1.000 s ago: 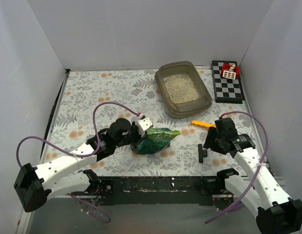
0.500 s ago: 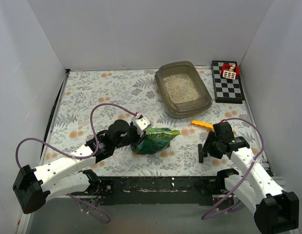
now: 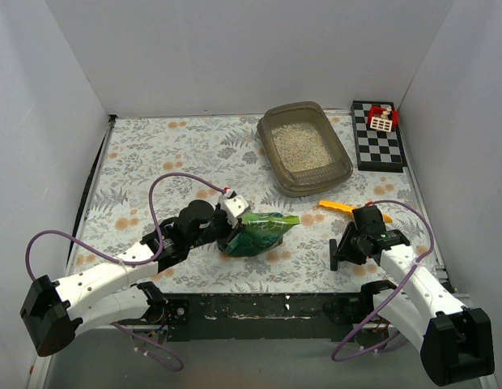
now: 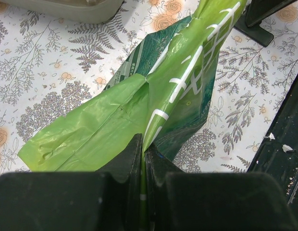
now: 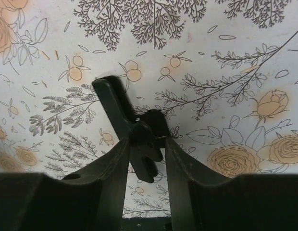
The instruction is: Fill the litter box with clean litter
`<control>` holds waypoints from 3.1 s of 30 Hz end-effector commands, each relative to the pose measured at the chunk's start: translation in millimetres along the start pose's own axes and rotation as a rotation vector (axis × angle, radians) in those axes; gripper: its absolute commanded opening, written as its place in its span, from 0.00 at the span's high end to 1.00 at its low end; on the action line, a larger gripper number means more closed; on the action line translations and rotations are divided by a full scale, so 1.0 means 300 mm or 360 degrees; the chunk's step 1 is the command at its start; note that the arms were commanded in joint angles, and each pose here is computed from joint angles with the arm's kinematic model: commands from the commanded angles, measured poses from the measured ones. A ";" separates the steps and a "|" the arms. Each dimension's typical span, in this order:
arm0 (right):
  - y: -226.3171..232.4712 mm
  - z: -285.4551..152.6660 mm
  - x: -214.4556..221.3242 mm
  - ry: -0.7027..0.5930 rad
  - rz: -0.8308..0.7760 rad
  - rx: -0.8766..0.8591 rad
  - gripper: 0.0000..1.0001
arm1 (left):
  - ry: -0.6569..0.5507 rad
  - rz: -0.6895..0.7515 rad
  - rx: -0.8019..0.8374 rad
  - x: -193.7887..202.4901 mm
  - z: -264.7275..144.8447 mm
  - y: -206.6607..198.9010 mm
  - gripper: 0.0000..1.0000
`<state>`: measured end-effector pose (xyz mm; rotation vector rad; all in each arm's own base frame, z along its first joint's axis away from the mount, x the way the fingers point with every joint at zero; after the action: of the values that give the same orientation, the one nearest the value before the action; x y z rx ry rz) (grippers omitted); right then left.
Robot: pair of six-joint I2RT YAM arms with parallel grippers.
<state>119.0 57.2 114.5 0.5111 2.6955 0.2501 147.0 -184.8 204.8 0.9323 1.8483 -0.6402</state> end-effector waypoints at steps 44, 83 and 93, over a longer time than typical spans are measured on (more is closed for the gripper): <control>0.358 -0.798 -0.340 -0.0765 -0.1210 -0.1411 0.99 | -0.0356 -0.0702 0.0372 -0.686 -0.037 -0.010 0.46; 0.628 -0.774 -0.398 -0.0637 -0.1049 -0.1909 0.99 | -0.0785 -0.1060 0.0767 -0.716 -0.034 0.094 0.48; 0.644 -0.763 -0.386 -0.0599 -0.1028 -0.1924 0.99 | -0.0854 -0.1034 0.0812 -0.706 -0.061 0.091 0.90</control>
<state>186.7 163.1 403.9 -0.5851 1.7880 1.2638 227.7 -232.4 389.6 0.3397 1.5855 -1.6317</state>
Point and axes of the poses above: each gripper's point midway between its finger pads, its own z axis out along the fingers, its own y axis along the line the jaws close on, x = y × z, the point moved 10 cm from there along -z, back along the fingers, and after that the axes turned 3 degrees about -z, right-handed, at the moved point
